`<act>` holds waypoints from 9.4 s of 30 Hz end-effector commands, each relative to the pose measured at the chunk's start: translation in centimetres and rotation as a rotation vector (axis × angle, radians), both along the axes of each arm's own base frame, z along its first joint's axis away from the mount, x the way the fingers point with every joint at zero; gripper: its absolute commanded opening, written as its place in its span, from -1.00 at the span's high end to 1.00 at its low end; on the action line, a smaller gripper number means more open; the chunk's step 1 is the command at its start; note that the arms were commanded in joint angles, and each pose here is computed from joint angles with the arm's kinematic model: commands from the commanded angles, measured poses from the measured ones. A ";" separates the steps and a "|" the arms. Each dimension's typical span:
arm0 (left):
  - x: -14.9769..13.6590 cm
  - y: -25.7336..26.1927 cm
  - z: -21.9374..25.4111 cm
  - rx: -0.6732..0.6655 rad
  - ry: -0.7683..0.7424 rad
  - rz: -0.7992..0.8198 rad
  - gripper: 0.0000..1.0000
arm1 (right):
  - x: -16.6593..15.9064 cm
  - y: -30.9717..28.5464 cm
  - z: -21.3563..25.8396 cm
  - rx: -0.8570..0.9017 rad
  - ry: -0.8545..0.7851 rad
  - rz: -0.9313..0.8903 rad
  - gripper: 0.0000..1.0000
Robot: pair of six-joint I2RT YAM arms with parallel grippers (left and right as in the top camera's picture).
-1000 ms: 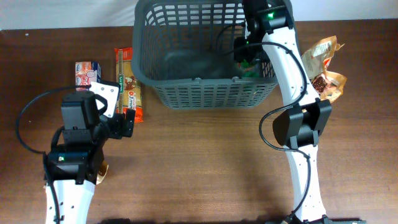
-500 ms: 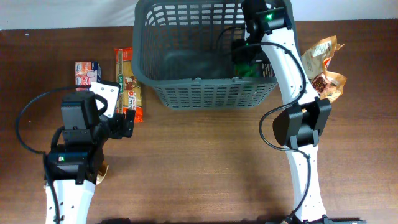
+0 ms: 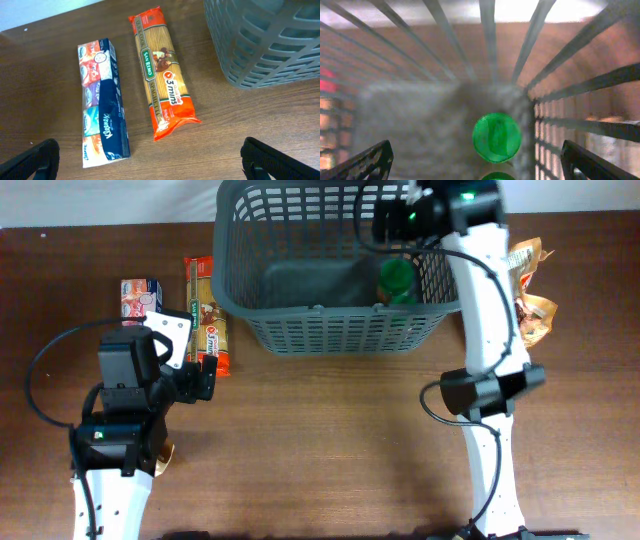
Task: Pack container
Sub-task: 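Move the right gripper to the tan pouch and grasp it, then lift the tan pouch with the right gripper and carry it over the basket, then release the pouch into the basket and withdraw the right gripper right, then move the left gripper to the blue tissue box and grasp it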
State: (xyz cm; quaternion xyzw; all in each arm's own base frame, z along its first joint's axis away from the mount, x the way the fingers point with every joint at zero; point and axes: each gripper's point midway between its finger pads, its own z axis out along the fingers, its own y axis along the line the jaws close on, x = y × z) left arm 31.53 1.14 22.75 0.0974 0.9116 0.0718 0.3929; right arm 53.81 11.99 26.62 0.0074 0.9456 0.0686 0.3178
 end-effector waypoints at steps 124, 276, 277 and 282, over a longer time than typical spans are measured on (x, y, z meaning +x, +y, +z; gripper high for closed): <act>0.1 0.3 0.5 0.016 -0.009 0.005 -0.99 | -12.1 -18.6 16.3 0.212 -0.249 -0.103 0.92; 0.2 -2.1 0.5 -0.079 -0.013 -0.098 -0.99 | -19.3 -37.1 -6.8 0.125 0.497 -0.936 -0.98; 0.2 -2.6 0.6 -0.098 -0.015 -0.119 -0.99 | -19.5 -37.0 -7.3 0.127 0.511 -0.936 -0.97; -0.2 -5.6 1.1 -0.218 -0.023 -0.251 -0.98 | -20.1 -36.5 -8.7 0.134 0.563 -0.932 -0.97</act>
